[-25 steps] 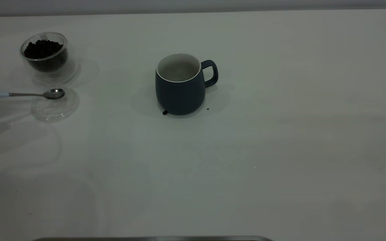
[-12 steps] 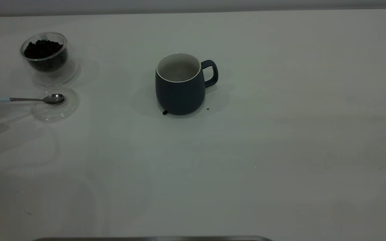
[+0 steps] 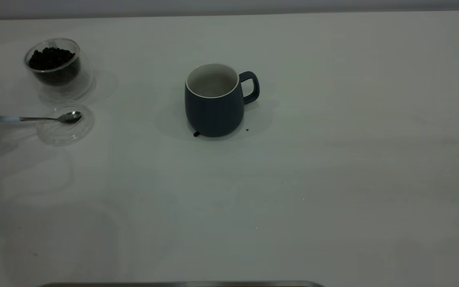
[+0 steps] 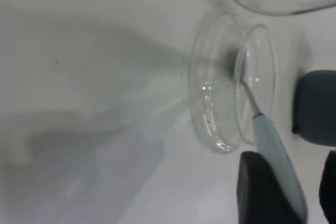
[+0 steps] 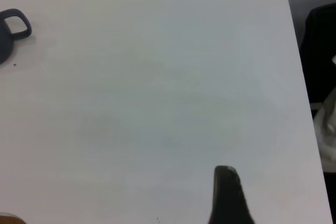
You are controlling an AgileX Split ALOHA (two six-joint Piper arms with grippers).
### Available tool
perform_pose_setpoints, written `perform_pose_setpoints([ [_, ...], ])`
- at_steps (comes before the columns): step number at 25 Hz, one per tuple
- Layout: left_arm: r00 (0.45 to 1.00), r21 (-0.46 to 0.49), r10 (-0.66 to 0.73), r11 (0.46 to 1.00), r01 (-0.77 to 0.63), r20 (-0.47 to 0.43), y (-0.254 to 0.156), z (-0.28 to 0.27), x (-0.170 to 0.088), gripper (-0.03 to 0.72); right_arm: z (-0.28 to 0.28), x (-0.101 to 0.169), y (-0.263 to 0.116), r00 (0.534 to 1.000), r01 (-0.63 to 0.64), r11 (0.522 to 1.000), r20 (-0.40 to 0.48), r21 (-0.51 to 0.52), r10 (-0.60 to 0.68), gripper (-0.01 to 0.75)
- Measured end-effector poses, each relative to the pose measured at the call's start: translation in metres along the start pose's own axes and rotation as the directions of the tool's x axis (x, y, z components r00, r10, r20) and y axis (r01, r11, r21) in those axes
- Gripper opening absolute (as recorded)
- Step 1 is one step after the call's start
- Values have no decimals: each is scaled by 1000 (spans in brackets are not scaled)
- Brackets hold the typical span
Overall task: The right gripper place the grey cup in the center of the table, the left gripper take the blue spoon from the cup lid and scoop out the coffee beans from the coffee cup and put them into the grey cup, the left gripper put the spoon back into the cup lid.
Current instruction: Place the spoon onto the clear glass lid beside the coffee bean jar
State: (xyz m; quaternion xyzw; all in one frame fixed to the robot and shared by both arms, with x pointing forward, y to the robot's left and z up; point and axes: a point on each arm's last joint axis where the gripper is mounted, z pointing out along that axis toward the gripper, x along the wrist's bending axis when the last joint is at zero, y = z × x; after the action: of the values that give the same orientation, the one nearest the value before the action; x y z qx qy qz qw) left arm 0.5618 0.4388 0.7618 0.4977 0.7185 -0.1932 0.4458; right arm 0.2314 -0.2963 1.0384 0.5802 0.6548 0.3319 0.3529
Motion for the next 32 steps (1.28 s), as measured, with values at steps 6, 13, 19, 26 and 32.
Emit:
perform_pose_setpoints([
  [6,997,40,70,997,-68,-46,0,18,-6,427,0,0,0,1000,0,1000,0,0,0,461],
  [13,987,49,138,990,-135,-81,5,18,-5,449,0,0,0,1000,0,1000,0,0,0,461],
  [19,951,115,263,962,-246,-165,33,8,-3,449,0,0,0,1000,0,1000,0,0,0,461],
  [26,926,206,302,944,-257,-228,77,-19,-25,450,0,0,0,1000,0,1000,0,0,0,461],
  [32,886,221,375,921,-322,-272,118,-71,-103,450,0,0,0,1000,0,1000,0,0,0,461],
])
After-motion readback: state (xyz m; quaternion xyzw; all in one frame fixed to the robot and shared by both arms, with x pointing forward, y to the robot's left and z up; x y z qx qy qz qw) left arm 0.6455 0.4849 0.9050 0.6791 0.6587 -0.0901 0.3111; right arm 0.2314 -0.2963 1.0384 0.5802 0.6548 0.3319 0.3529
